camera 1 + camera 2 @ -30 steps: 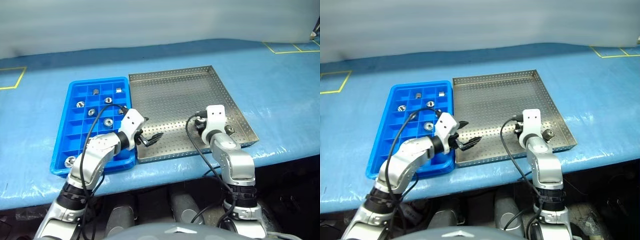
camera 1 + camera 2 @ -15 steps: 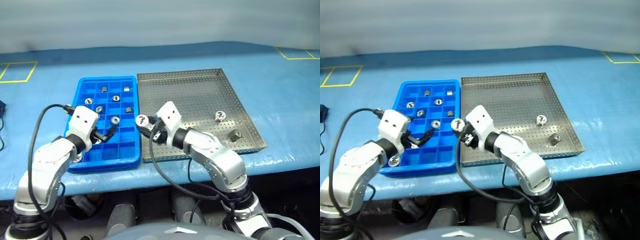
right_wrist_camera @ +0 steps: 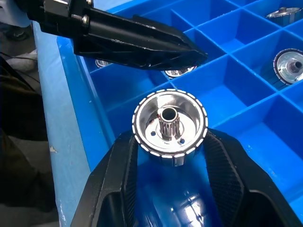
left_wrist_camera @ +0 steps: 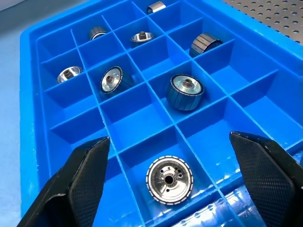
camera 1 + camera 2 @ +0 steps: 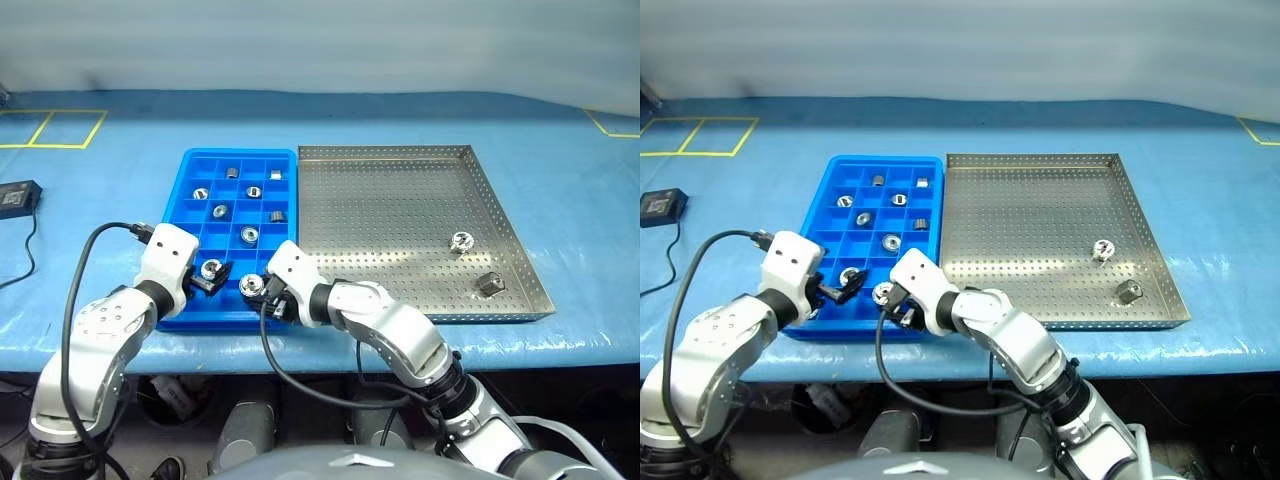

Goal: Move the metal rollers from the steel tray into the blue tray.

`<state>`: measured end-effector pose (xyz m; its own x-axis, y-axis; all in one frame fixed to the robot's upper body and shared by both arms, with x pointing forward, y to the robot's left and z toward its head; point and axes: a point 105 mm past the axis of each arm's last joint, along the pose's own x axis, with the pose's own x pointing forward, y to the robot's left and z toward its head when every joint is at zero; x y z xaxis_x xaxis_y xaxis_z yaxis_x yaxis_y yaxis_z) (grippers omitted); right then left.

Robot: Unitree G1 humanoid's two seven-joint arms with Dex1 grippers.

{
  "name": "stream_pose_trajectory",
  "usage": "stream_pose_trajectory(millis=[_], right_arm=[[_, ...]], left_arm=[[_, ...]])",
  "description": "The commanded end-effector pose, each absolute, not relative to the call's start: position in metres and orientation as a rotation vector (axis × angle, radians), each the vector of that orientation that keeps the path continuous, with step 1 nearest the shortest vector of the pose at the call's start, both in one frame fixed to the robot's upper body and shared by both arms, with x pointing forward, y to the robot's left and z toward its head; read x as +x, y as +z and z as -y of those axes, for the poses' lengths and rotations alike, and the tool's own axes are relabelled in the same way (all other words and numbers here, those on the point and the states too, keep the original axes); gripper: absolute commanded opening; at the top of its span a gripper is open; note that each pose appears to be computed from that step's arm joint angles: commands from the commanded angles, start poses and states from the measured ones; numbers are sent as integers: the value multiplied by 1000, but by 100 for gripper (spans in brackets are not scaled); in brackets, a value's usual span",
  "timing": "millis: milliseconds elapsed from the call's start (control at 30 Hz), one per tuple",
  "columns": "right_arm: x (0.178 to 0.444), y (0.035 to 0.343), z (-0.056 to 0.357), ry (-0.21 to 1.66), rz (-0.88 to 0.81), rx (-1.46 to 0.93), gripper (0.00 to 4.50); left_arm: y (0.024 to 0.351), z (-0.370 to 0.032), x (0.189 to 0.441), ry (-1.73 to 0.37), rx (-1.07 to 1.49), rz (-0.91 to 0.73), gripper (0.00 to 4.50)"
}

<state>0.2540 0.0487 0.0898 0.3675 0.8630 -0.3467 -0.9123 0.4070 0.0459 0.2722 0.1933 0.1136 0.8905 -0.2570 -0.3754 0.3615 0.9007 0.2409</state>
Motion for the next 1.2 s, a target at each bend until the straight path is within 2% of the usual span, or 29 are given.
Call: stream_pose_trajectory(millis=[33, 167, 233, 300, 500, 567, 633, 733, 800, 867, 1200], right_arm=[[249, 99, -58, 1185, -300, -149, 171], [252, 97, -59, 1174, -311, -142, 171], [252, 97, -59, 1177, -309, -138, 244], [255, 103, -57, 1161, -270, -143, 296], [272, 125, -42, 1057, -172, -110, 296], [284, 136, -29, 969, -136, -82, 296], [307, 143, 1, 780, -104, -95, 296], [337, 131, 54, 482, -151, -142, 296], [347, 120, 88, 313, -194, -184, 296], [352, 117, 120, 168, -208, -222, 296], [347, 123, 194, -200, -205, -287, 296]], left_arm=[[123, -188, 273, -338, 330, -300, 441], [123, -187, 274, -341, 329, -300, 441], [122, -187, 274, -342, 327, -301, 441], [121, -186, 275, -346, 323, -302, 441], [119, -180, 277, -369, 310, -305, 441], [120, -170, 278, -408, 291, -290, 441], [121, -152, 281, -479, 271, -261, 441], [119, -132, 284, -555, 250, -241, 441], [117, -119, 286, -608, 241, -235, 441], [117, -106, 287, -666, 239, -225, 441], [114, -79, 294, -769, 234, -212, 441]])
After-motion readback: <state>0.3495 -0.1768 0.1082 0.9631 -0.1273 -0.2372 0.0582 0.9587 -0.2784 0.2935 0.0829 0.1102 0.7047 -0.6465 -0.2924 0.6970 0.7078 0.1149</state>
